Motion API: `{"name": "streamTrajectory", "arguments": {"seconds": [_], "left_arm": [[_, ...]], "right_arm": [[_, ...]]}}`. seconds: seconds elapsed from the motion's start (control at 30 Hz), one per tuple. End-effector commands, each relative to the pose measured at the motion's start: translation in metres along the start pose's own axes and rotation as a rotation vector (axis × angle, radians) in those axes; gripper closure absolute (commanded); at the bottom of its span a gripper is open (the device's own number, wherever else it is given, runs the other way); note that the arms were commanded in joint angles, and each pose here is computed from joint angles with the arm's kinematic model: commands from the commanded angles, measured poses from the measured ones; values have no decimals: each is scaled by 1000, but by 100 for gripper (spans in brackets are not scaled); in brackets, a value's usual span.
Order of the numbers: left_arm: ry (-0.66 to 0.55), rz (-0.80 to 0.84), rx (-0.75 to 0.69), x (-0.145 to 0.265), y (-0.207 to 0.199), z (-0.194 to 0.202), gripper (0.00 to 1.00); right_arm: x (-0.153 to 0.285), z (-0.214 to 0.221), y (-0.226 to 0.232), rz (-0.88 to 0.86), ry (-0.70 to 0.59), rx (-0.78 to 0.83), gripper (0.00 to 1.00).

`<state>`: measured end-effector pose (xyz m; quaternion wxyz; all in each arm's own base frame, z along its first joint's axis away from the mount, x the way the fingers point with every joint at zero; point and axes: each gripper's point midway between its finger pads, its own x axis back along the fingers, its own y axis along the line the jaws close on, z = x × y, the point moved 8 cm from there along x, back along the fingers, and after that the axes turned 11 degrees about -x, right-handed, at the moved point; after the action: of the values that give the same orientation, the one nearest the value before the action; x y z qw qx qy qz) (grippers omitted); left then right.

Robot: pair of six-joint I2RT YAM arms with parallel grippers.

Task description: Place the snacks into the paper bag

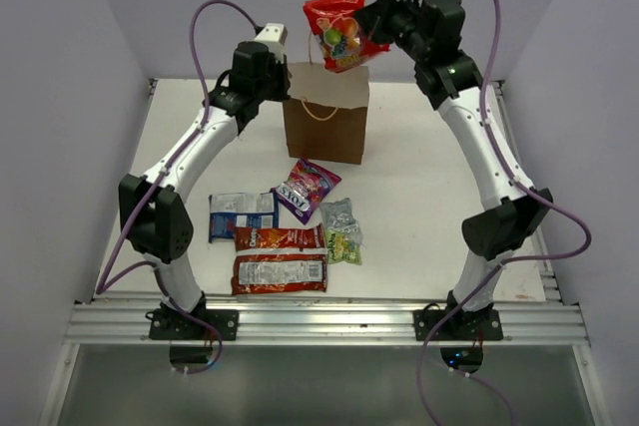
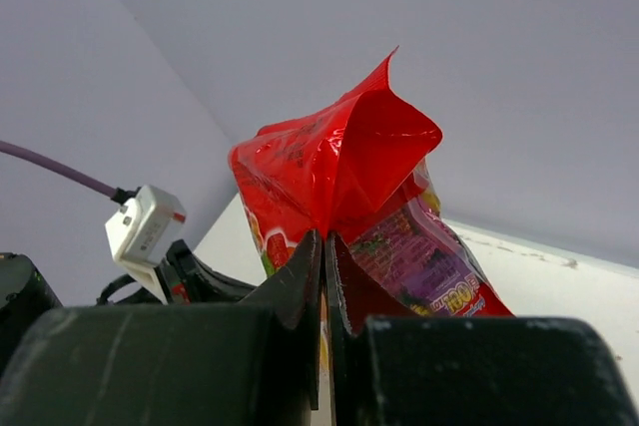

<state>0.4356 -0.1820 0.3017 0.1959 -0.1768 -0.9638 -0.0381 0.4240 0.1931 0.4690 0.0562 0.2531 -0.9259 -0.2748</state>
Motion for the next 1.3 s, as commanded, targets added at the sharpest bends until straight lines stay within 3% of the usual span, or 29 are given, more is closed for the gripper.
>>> {"name": "streamTrajectory", "arguments": {"seconds": [0.0, 0.2, 0.83, 0.87, 0.9, 1.0, 1.27], "left_arm": [[37, 12, -14, -7, -2, 8, 100], [37, 6, -21, -2, -1, 5, 100], [20, 8, -30, 10, 0, -2, 100], [20, 8, -29, 10, 0, -2, 100], [18, 8, -29, 10, 0, -3, 100], [18, 6, -29, 11, 0, -3, 100], [17, 0, -24, 11, 0, -4, 100]], "right_arm": [[-3, -27, 56, -204, -134, -2, 100], [-16, 13, 57, -167, -77, -13, 100], [-24, 63, 21, -24, 4, 102, 99], [-22, 64, 20, -15, 8, 105, 90], [-21, 65, 20, -12, 12, 111, 61], [-15, 62, 20, -7, 18, 123, 21], [32, 11, 57, -67, -69, 164, 17]]}}
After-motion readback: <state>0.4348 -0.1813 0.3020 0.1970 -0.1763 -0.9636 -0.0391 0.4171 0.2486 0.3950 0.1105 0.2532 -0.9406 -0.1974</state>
